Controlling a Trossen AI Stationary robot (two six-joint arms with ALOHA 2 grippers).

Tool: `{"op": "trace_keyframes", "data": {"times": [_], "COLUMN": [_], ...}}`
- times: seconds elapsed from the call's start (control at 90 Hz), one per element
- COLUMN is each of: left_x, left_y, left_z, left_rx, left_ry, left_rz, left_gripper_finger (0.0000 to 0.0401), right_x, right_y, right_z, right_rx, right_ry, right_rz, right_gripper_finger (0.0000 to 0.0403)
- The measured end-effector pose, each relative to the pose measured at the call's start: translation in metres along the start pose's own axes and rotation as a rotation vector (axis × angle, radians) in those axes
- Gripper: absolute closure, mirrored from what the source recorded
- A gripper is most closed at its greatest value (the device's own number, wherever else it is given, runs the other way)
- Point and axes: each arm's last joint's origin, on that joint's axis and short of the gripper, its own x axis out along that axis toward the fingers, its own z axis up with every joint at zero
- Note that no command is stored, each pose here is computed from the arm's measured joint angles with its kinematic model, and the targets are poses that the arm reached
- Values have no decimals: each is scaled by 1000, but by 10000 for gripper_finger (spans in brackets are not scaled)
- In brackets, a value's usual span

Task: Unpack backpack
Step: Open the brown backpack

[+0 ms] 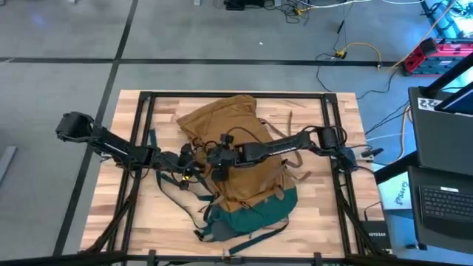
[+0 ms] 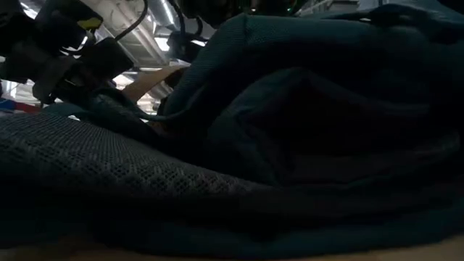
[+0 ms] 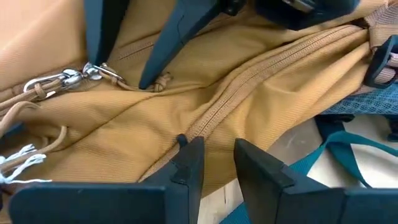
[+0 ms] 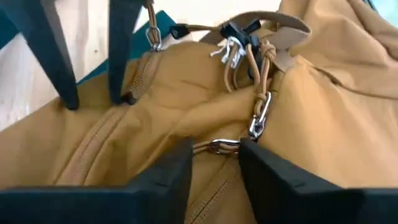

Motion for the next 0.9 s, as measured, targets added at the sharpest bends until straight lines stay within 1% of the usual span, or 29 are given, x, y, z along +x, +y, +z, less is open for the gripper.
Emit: {"op": "trace_keyframes", "data": {"times": [0.1,0.367,0.478,0.533,0.6,0.756,0.8,0.9], "left_x": [0,0,0,0,0,0,0,0], "left_y": [0,-1,-1,-1,-1,-1,-1,-1], "left_z": [1,6,7,6,7,7,6,6], "left_rx": [1,31,30,30,30,30,30,30], "left_ry": [-9,-62,-67,-66,-66,-66,-66,-65], "left_rz": [-3,-16,-16,-16,-15,-14,-14,-13], "left_gripper_finger": [325,325,325,325,325,325,325,325], "right_x": [4,13,13,13,13,13,13,13], "right_y": [0,4,4,4,4,4,4,4], "right_z": [-3,-8,-8,-8,-8,-9,-9,-9], "right_rx": [1,-3,-5,-9,-17,-44,-55,-68], "right_ry": [17,31,34,35,36,42,44,45], "right_rz": [2,15,4,-4,-7,-11,-11,-11], "right_gripper_finger": [261,260,264,275,299,385,394,394]}}
